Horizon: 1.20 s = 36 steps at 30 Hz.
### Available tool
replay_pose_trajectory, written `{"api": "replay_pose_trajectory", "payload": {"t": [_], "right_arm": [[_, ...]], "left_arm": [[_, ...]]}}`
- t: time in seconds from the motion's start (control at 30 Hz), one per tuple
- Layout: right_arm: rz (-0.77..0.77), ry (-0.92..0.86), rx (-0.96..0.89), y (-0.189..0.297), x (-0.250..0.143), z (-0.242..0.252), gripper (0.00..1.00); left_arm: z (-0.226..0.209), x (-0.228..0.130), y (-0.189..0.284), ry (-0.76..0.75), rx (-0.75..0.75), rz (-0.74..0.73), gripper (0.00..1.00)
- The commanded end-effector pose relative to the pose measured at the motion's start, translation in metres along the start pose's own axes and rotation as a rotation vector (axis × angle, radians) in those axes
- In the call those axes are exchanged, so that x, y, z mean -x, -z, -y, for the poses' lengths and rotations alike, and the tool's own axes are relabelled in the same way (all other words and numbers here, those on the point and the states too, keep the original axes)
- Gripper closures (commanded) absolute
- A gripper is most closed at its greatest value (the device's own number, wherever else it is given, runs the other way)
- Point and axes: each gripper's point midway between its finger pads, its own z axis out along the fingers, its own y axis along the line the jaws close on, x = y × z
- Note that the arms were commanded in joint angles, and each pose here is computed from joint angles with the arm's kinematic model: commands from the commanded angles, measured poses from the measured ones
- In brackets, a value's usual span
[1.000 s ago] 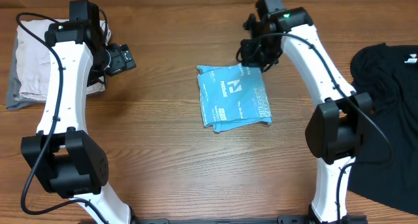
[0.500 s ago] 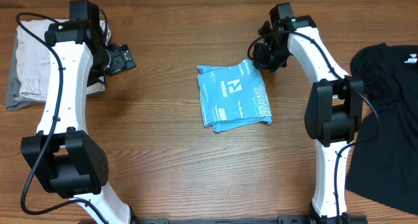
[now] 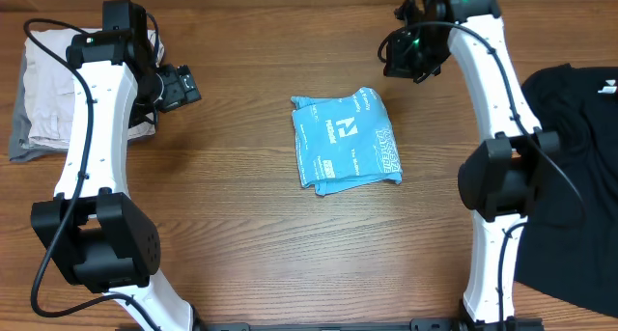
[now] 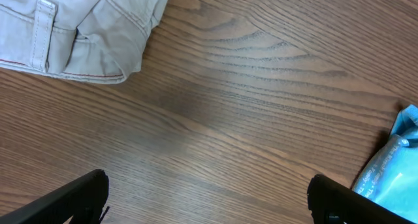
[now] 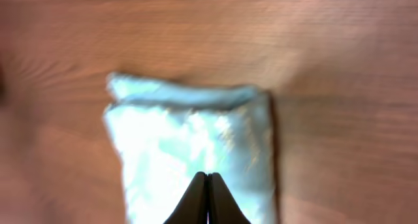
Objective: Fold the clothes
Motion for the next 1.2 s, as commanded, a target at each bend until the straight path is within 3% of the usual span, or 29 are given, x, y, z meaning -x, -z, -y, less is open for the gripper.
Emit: {"api": "replay_pose_trajectory", "payload": {"t": [0.0,0.27,0.6,0.73,0.9,1.07,1.17], "right_arm": [[-0.026,0.065,0.085,0.007,-0.01,-0.016,0.96],[-0.14,0.094,0.169,-0.043,-0.04,-0.006,0.96],[-0.047,0.035,-0.01,-0.117,-0.04,0.064,0.96],[-0.055,0.032,-0.015,-0.129,-0.049,0.07,0.96],[-0.012,0.051,0.056,-0.101,-0.032,0.046,0.96],[0.11,0.118,0.16,-0.026,-0.002,-0.003,0.96],[0.134,0.136,0.207,0.015,-0.004,-0.027,0.95]], "left_arm": [[-0.004,0.001,0.001,0.006,0.012,0.007,0.0],[-0.004,0.0,0.001,0.006,0.012,0.006,0.0],[-0.004,0.001,0.001,0.006,0.012,0.007,0.0],[-0.004,0.0,0.001,0.006,0.013,0.006,0.0],[-0.004,0.001,0.001,0.006,0.012,0.007,0.0],[-0.004,0.001,0.001,0.006,0.012,0.007,0.0],[-0.004,0.001,0.001,0.006,0.012,0.007,0.0]]}}
